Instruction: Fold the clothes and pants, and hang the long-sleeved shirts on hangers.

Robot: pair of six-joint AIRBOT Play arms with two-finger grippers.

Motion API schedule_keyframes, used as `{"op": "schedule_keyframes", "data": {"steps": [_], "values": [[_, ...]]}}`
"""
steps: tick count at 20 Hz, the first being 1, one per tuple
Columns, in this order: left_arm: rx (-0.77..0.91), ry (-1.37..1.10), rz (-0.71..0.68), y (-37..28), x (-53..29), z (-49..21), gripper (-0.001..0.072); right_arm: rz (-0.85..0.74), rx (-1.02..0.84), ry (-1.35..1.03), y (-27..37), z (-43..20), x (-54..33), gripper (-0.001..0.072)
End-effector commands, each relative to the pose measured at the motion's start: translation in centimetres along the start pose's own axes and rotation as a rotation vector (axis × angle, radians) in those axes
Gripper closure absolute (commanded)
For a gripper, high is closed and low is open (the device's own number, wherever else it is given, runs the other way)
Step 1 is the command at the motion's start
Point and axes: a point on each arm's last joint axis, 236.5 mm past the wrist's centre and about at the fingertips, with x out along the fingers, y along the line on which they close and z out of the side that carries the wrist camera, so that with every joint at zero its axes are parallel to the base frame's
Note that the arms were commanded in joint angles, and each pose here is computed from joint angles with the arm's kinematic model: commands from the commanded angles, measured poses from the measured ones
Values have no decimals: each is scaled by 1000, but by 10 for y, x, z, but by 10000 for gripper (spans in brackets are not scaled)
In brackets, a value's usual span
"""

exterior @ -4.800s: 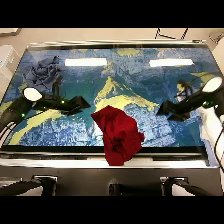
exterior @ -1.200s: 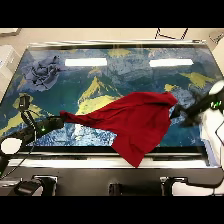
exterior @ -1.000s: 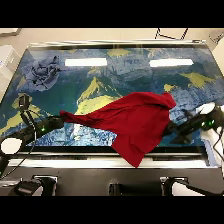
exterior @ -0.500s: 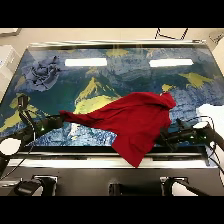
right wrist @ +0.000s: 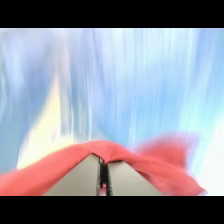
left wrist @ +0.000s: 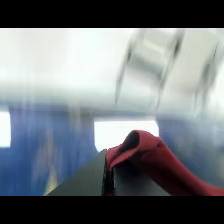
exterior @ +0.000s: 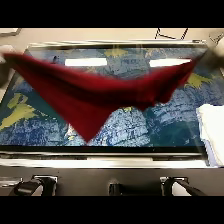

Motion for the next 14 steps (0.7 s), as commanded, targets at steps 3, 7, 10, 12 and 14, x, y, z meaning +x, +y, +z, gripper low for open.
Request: {"op": "schedule_keyframes", "data": {"steps": [3, 7, 10, 12, 14], "values": [[121, -358, -75, -63, -95, 159, 691, -102, -422, -666, 150, 125, -218, 675], [132, -524, -92, -79, -142, 200, 691, -178, -475, -749, 169, 117, -264, 675], [138, -564, -89, -80, -147, 212, 691, -215, -489, -878, 172, 136, -290, 676], [155, -504, -64, -71, -126, 200, 691, -206, -437, -825, 157, 136, -270, 676], [179, -346, -20, -52, -80, 166, 691, -196, -332, -606, 119, 117, -211, 676]]}}
